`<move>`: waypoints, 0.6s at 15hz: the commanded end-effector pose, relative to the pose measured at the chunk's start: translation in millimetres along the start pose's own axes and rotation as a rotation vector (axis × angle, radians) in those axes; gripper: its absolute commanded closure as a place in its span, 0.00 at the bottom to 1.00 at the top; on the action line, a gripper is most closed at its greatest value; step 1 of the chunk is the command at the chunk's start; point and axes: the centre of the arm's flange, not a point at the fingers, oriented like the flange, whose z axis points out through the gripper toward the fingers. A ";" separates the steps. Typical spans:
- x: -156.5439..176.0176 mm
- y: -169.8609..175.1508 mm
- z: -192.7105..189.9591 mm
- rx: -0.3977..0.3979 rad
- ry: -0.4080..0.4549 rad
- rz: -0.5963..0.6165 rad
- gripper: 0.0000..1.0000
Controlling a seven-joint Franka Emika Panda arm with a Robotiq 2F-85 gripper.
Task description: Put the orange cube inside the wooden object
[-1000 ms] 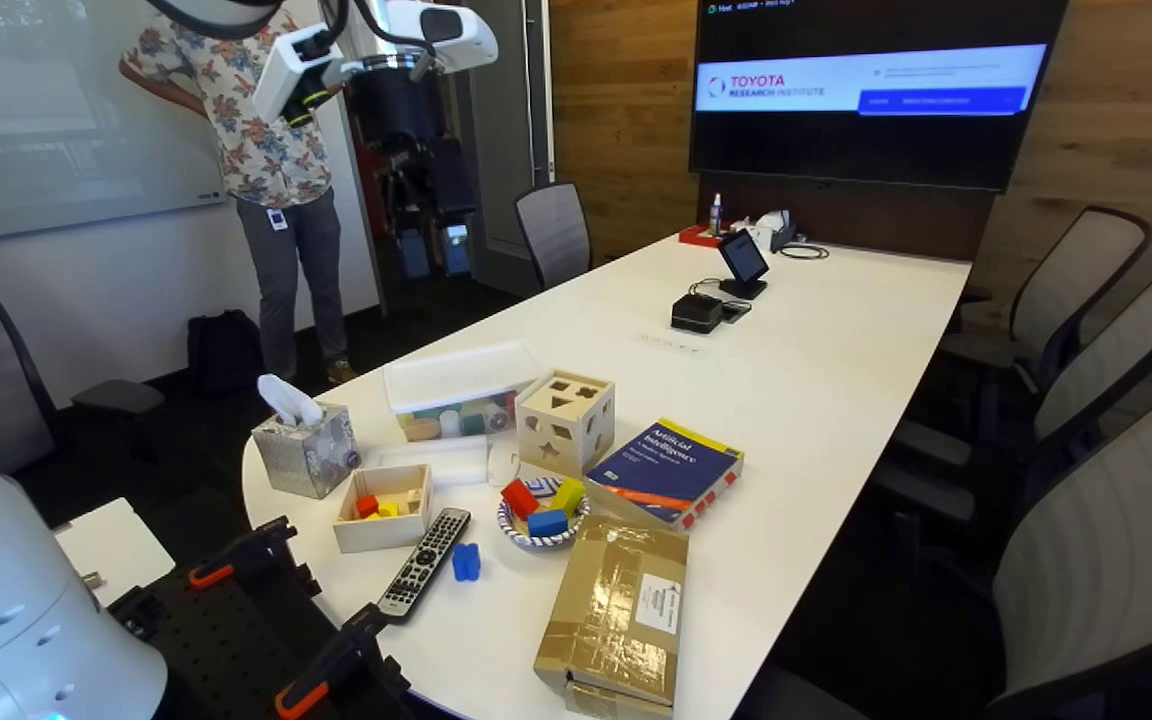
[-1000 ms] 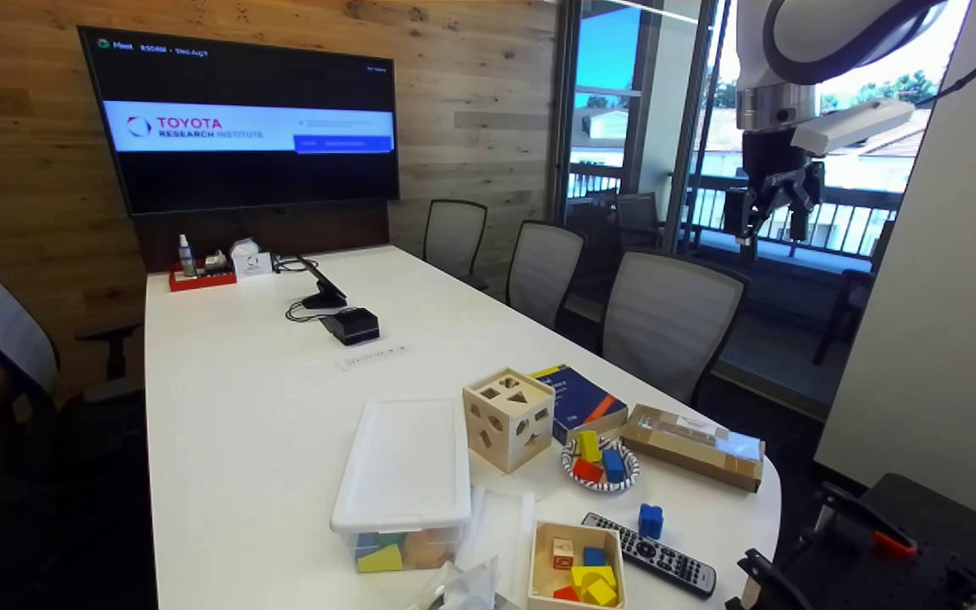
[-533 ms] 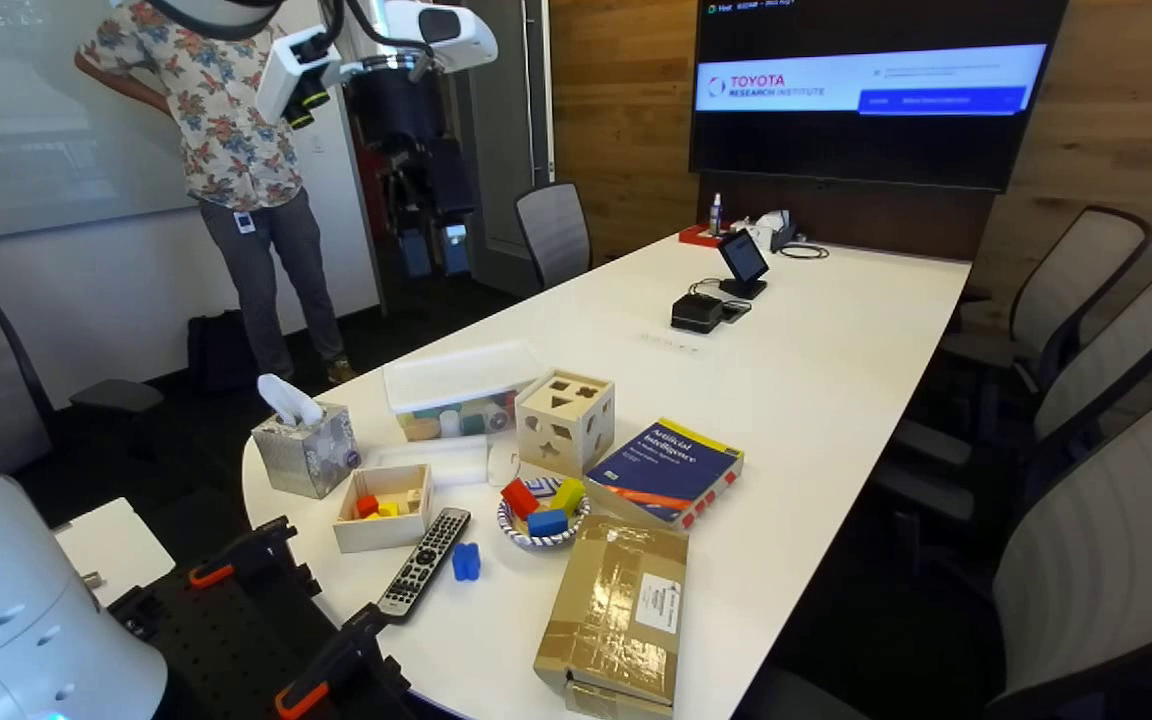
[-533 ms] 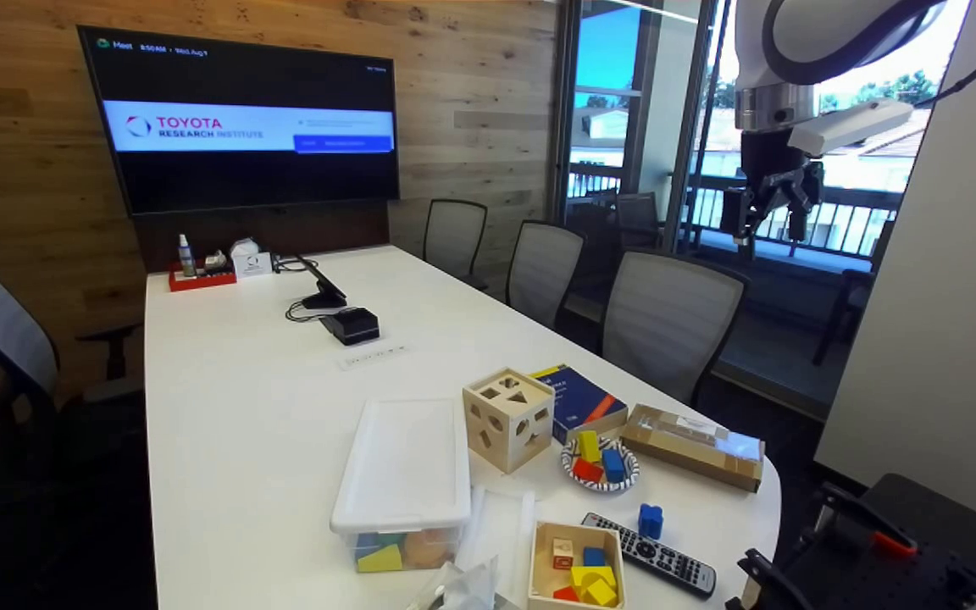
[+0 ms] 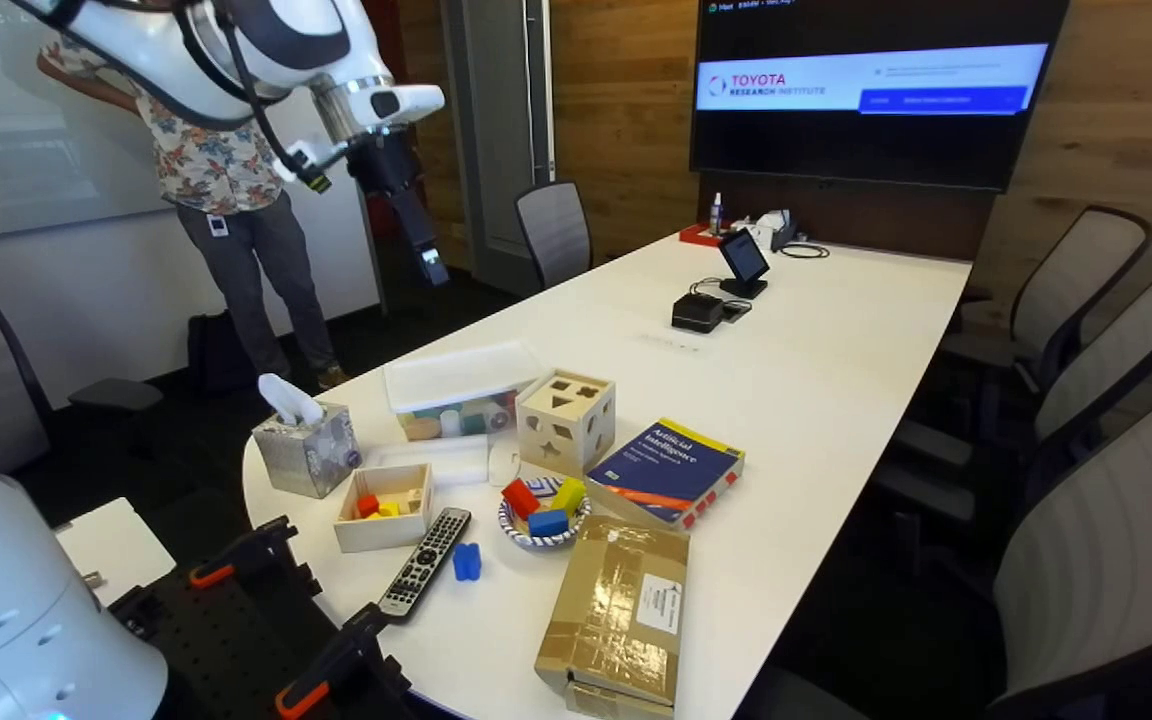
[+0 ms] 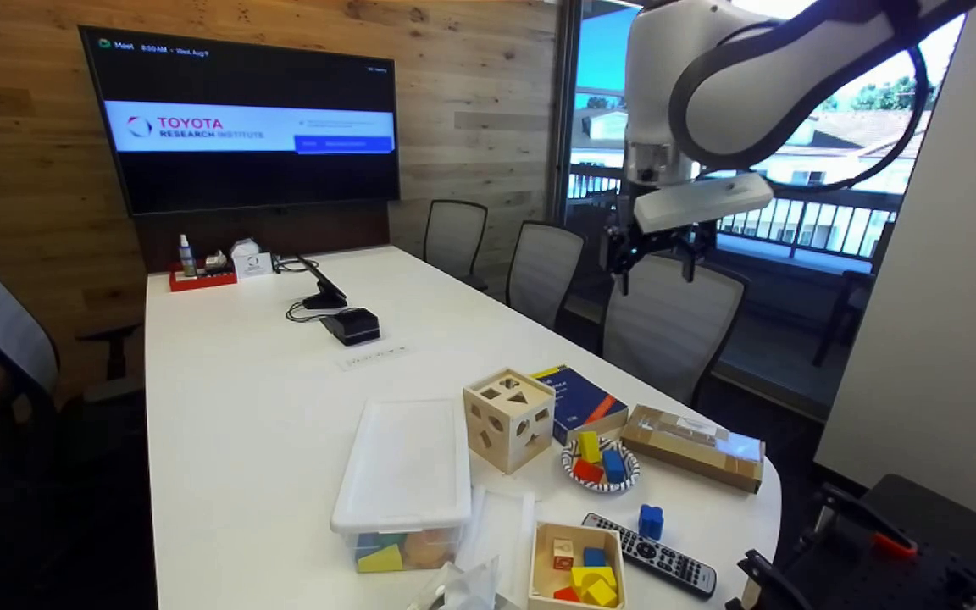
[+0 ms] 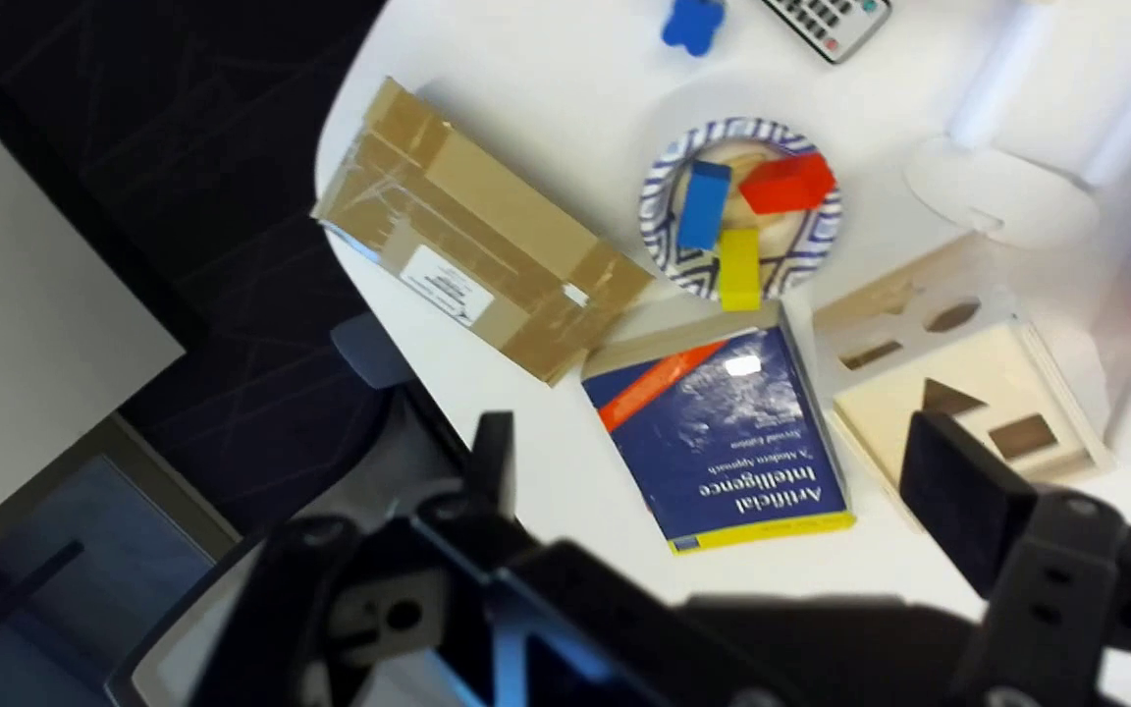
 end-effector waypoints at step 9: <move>-0.8 -99.7 161.7 -0.049 0.160 0.334 0.00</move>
